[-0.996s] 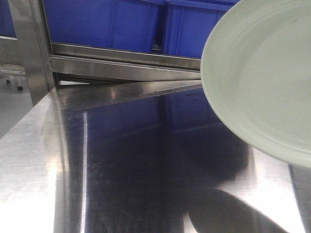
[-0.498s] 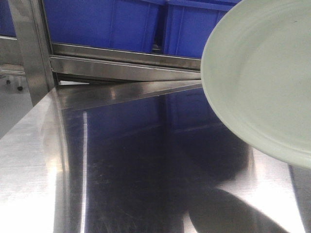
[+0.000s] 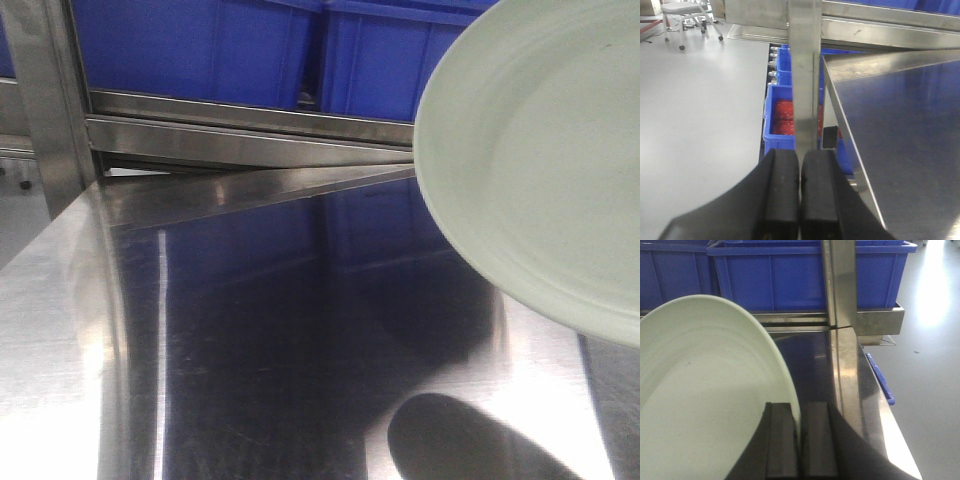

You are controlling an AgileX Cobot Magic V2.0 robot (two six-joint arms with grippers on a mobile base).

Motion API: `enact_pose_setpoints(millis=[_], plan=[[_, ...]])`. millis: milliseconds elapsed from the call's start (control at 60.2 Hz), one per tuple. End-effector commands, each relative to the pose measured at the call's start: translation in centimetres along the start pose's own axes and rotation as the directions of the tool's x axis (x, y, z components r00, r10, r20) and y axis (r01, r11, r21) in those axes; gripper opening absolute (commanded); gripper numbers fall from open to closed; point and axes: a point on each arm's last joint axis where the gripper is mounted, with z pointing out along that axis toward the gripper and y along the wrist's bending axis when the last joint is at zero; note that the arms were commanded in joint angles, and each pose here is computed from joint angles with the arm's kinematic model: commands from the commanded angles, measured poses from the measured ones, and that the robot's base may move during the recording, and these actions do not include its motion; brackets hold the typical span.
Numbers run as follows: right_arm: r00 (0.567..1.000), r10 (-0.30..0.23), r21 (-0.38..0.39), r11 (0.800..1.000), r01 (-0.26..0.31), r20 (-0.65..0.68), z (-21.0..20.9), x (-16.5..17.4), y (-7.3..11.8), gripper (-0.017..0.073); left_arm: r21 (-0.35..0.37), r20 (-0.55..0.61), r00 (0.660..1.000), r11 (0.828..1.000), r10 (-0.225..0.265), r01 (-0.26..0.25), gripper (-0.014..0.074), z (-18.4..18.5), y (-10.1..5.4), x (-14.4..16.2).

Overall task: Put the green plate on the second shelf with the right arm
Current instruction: 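Hold the plate raised in the right gripper while backing away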

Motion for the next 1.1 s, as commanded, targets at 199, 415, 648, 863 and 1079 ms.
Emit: enact_pose_setpoints(millis=[199, 415, 648, 863, 1079], plan=[[0.989, 0.0, -0.021, 1.0, 0.004, 0.145, -0.21, -2.15, 0.37, 0.0055, 0.001, 0.061, 0.998, 1.0, -0.002, 0.002, 0.0125, 0.19, 0.04, 0.49], [0.989, 0.0, -0.021, 1.0, 0.004, 0.145, -0.21, -2.15, 0.37, 0.0055, 0.001, 0.061, 0.998, 1.0, -0.002, 0.002, 0.0125, 0.19, 0.04, 0.49], [0.989, 0.0, -0.021, 1.0, 0.004, 0.145, -0.21, -2.15, 0.37, 0.0055, 0.001, 0.061, 0.998, 1.0, -0.002, 0.002, 0.0124, 0.19, 0.04, 0.49], [0.989, 0.0, -0.021, 1.0, 0.004, 0.145, -0.21, -2.15, 0.37, 0.0055, 0.001, 0.061, 0.998, 1.0, -0.002, 0.002, 0.0124, 0.19, 0.04, 0.49], [0.989, 0.0, -0.021, 1.0, 0.004, 0.145, -0.21, -2.15, 0.37, 0.0055, 0.001, 0.061, 0.998, 1.0, -0.002, 0.002, 0.0124, 0.19, 0.04, 0.49]])
